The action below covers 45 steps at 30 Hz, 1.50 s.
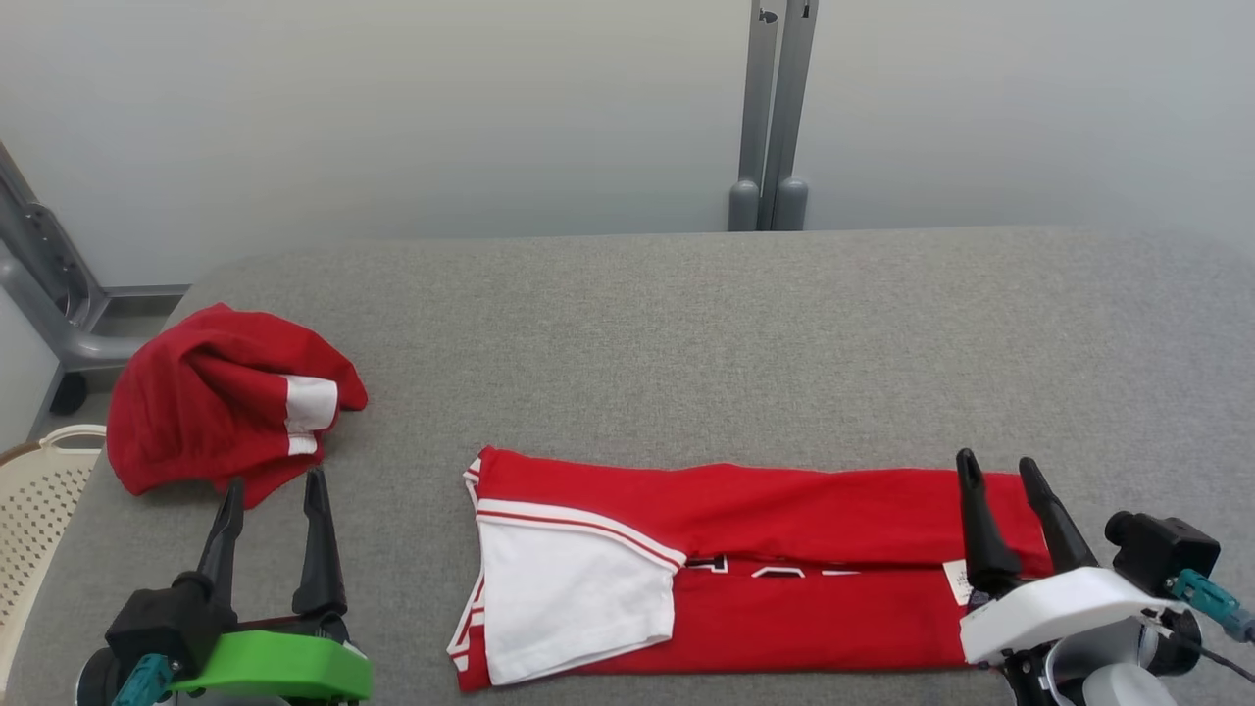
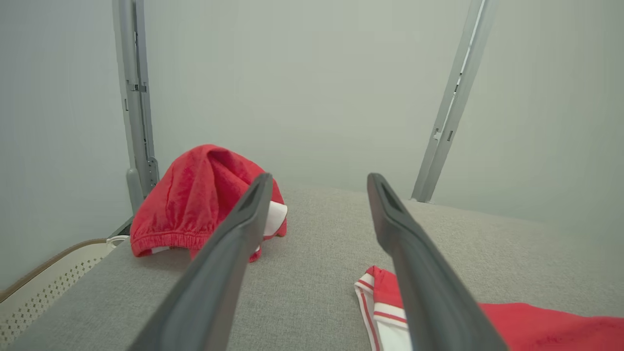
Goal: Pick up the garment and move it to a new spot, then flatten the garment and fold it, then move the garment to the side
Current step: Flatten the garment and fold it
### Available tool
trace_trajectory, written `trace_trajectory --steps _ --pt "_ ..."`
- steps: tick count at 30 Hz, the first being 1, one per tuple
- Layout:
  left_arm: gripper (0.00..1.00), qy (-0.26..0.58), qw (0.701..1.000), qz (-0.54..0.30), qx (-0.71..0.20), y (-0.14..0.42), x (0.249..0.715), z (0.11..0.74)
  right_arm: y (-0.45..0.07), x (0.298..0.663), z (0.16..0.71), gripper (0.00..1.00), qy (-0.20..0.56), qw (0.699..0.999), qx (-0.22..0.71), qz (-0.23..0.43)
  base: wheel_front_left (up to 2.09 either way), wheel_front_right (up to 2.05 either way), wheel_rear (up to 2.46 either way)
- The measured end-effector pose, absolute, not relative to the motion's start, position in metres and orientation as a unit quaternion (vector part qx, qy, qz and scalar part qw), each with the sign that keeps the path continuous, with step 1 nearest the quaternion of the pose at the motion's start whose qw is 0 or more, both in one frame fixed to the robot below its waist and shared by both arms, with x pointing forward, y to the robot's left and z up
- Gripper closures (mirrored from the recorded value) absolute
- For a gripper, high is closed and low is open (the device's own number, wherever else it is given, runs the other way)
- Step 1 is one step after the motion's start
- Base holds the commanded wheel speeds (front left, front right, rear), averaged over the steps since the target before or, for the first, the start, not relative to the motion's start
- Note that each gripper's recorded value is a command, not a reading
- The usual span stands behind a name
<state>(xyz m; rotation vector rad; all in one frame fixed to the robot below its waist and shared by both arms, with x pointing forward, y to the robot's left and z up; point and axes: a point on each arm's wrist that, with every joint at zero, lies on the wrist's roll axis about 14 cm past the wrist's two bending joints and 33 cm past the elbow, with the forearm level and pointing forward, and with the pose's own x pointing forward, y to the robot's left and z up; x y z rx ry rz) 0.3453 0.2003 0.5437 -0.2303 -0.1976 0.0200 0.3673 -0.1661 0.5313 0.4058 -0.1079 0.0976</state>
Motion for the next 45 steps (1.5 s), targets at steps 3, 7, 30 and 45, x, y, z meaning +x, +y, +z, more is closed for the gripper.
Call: trace_trajectory --steps 3,7,30,45 --pt "0.00 -0.103 0.990 -0.007 -0.100 0.193 0.343 0.546 -0.165 0.361 0.529 0.00 -0.058 0.979 0.188 0.048 0.00 0.00 0.00" --pt "0.00 -0.096 0.991 -0.027 -0.093 0.182 0.336 0.540 -0.158 0.356 0.524 0.00 -0.055 0.980 0.181 0.055 0.00 0.00 0.00" --pt "0.00 -0.008 0.996 -0.046 -0.070 0.165 0.323 0.482 -0.172 0.348 0.489 0.00 -0.003 0.990 0.139 0.030 0.00 0.00 0.00" --pt "0.00 -0.003 0.997 -0.035 -0.066 0.172 0.325 0.480 -0.178 0.351 0.499 0.00 -0.013 0.996 0.080 0.029 0.00 0.00 0.00"
